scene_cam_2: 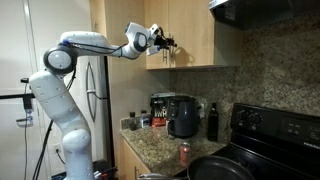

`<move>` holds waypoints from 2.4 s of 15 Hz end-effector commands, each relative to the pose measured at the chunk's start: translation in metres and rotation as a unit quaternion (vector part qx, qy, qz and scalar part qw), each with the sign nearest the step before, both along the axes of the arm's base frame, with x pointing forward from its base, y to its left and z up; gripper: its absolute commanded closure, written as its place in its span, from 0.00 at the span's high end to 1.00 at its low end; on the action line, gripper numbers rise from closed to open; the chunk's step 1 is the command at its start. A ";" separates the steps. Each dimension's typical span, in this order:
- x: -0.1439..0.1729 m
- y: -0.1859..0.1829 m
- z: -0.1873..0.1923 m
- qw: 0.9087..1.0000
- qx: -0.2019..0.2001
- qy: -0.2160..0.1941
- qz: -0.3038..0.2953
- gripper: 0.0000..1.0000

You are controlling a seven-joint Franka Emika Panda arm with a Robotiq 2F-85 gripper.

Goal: Open the top right cabinet door

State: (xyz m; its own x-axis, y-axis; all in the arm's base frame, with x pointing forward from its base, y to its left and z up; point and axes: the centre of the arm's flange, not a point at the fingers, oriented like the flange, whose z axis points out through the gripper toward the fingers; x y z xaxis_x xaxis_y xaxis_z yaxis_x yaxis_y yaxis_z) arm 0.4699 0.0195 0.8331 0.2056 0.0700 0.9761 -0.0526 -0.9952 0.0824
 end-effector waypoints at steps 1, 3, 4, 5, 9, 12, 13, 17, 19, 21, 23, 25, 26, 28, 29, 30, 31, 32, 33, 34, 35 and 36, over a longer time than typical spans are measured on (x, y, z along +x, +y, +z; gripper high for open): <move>0.019 -0.001 0.015 0.999 -0.022 -0.024 0.013 1.00; 0.027 0.002 0.015 0.999 -0.028 -0.033 0.020 1.00; 0.032 0.003 0.016 0.999 -0.026 -0.037 0.020 1.00; 0.039 0.004 0.015 0.999 -0.020 -0.045 0.017 1.00; 0.057 0.005 0.004 0.998 0.016 -0.062 -0.029 1.00; 0.061 0.017 -0.004 0.996 0.028 -0.062 -0.065 1.00; 0.060 0.021 -0.010 0.995 0.023 -0.059 -0.082 1.00; 0.049 0.031 -0.021 0.990 -0.003 -0.063 -0.126 0.64; 0.041 0.034 -0.030 0.986 -0.025 -0.066 -0.148 0.50; 0.034 0.029 -0.041 0.982 -0.046 -0.062 -0.170 0.34; 0.028 0.028 -0.052 0.980 -0.057 -0.065 -0.178 0.20; 0.024 0.025 -0.061 0.980 -0.065 -0.066 -0.177 0.14; 0.024 0.025 -0.065 0.979 -0.070 -0.065 -0.181 0.09; 0.025 0.026 -0.075 0.978 -0.080 -0.061 -0.183 0.01; 0.023 0.025 -0.077 0.978 -0.074 -0.065 -0.186 0.01; 0.022 0.024 -0.078 0.977 -0.073 -0.068 -0.186 0.04; 0.020 0.023 -0.079 0.977 -0.073 -0.071 -0.187 0.04; 0.018 0.022 -0.080 0.977 -0.074 -0.073 -0.187 0.04; 0.016 0.021 -0.080 0.977 -0.075 -0.075 -0.187 0.04; 0.012 0.020 -0.079 0.977 -0.075 -0.075 -0.186 0.04; 0.004 0.019 -0.079 0.977 -0.074 -0.075 -0.186 0.04; -0.012 0.018 -0.078 0.977 -0.072 -0.075 -0.186 0.04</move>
